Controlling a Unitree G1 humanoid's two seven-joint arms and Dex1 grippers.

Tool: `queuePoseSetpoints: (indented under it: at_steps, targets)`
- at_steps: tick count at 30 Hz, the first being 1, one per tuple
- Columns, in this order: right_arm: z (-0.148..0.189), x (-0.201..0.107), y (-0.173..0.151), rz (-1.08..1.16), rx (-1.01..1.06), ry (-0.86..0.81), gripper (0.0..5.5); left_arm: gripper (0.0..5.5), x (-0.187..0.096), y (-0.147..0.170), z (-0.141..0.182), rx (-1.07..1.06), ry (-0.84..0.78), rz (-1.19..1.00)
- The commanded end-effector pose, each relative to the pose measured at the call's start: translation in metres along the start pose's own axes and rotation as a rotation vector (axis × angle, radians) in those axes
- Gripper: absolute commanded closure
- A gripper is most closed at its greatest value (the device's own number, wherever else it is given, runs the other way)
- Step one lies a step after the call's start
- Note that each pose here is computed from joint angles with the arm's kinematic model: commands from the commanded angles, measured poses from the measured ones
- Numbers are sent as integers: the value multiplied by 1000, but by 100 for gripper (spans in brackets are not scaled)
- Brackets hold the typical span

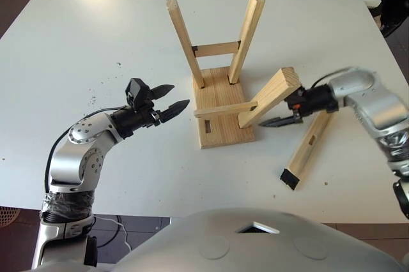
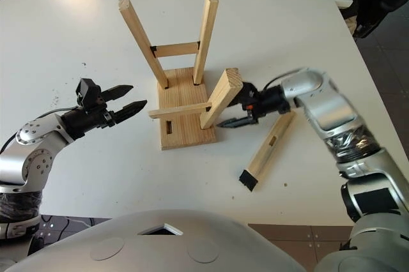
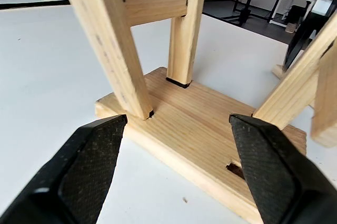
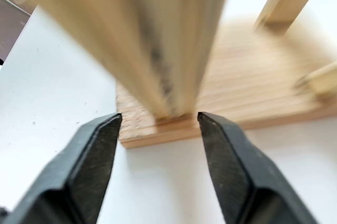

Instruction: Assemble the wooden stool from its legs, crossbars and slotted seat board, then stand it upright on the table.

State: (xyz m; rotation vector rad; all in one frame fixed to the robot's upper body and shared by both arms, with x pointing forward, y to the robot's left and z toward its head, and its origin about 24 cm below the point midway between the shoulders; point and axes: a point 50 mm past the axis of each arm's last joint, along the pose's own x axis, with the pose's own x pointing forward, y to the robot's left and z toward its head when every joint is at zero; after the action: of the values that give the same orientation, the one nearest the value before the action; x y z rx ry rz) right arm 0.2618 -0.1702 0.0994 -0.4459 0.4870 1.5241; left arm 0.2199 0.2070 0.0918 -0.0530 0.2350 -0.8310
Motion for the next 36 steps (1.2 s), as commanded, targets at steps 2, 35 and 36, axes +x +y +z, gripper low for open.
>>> queuePoseSetpoints:
  at_steps: [2, 35, 36]
  targets:
    - [11, -12, -13, -154, -141, 50, 199, 189, 1, -1, -1, 4, -1, 7]
    - [-39, -60, 98, -473, 1119, 271, 115, 189, -34, -42, -39, -43, 84, 191]
    - [-37, -53, 95, -499, 1122, 244, 115, 189, -32, -41, -38, -38, 87, 182]
